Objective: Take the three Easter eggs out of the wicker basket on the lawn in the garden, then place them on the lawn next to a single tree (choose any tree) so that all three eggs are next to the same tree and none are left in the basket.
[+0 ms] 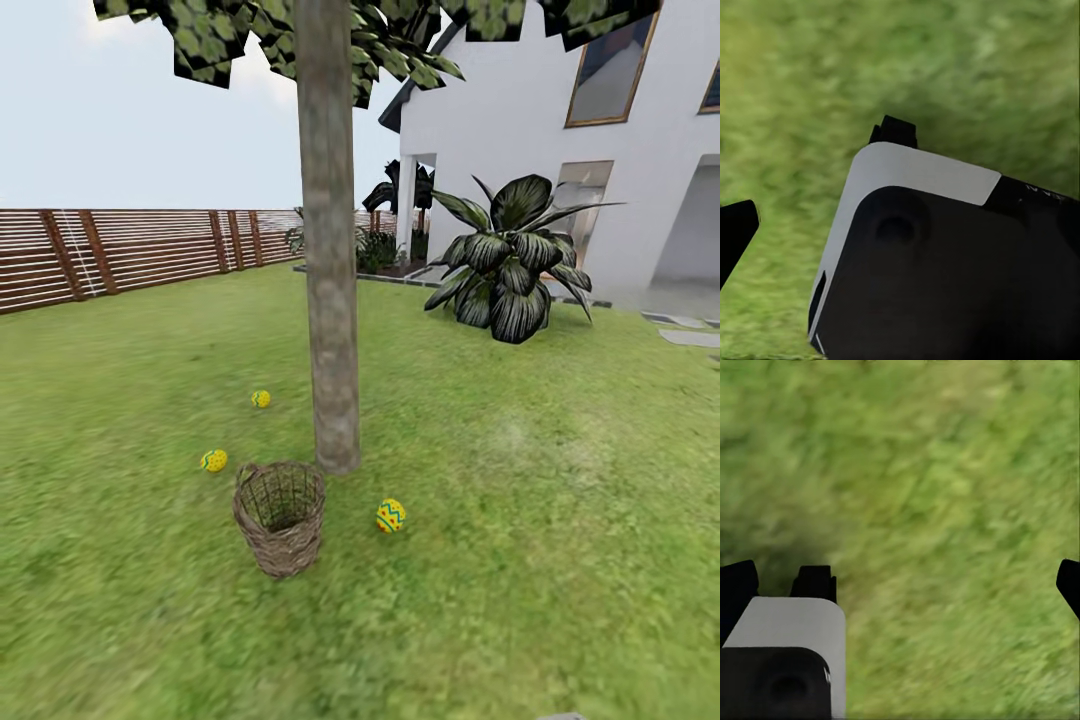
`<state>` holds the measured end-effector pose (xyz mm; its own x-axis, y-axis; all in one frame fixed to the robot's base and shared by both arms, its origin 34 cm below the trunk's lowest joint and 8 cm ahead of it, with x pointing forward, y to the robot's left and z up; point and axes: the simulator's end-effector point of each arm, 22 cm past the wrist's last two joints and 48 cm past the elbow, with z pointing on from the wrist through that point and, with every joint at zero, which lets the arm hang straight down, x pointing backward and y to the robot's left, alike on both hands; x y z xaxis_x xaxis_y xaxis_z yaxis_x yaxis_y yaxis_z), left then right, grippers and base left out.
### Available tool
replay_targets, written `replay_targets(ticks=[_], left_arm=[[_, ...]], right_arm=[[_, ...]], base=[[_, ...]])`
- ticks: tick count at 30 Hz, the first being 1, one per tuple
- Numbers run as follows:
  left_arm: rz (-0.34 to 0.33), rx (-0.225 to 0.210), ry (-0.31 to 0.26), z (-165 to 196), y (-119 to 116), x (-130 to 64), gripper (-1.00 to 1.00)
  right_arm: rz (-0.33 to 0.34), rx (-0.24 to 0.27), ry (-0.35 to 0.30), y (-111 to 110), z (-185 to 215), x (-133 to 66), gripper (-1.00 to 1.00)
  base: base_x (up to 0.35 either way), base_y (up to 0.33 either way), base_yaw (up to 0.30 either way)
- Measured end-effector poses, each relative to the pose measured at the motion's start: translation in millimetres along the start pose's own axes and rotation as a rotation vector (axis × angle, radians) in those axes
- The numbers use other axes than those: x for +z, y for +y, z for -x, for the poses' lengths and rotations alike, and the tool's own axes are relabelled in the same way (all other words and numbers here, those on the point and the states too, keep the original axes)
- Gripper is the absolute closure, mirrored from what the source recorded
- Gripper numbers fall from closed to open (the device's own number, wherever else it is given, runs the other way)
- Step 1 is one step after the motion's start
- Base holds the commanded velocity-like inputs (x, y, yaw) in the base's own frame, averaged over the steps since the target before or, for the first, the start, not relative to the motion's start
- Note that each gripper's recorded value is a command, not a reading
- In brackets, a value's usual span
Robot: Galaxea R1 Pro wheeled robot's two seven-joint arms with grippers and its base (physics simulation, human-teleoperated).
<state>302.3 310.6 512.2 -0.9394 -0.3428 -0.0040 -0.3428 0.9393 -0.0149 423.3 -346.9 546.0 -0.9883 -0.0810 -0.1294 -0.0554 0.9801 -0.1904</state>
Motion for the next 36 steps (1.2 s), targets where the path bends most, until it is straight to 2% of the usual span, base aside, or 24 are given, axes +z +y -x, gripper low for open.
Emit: replay_targets(ticks=[5,12,14,18,36], left_arm=[[0.018,-0.003,0.027,-21.6,8.9,-4.2,-1.0],[0.013,-0.002,0.04,-31.2,8.4,-12.9,-1.0],[0.012,-0.001,0.041,-32.0,8.0,-15.6,-1.0],[0.012,0.001,0.042,-33.0,7.3,-20.9,-1.0],[0.013,0.004,0.057,-45.6,9.8,-42.9,-1.0]], right_arm=[[0.005,-0.003,0.023,2.8,-5.5,-7.1,-1.0],[0.014,-0.01,0.1,8.3,-60.5,-10.1,-1.0],[0.029,-0.017,0.128,19.9,-82.6,-11.8,-1.0],[0.055,-0.028,0.144,42.1,-96.9,-18.3,-1.0],[0.047,-0.03,0.155,31.6,-101.5,-40.5,-1.0]], base=[[0.0,0.0,0.0],[0.0,0.0,0.0],[0.0,0.0,0.0],[0.0,0.0,0.0],[0.0,0.0,0.0]])
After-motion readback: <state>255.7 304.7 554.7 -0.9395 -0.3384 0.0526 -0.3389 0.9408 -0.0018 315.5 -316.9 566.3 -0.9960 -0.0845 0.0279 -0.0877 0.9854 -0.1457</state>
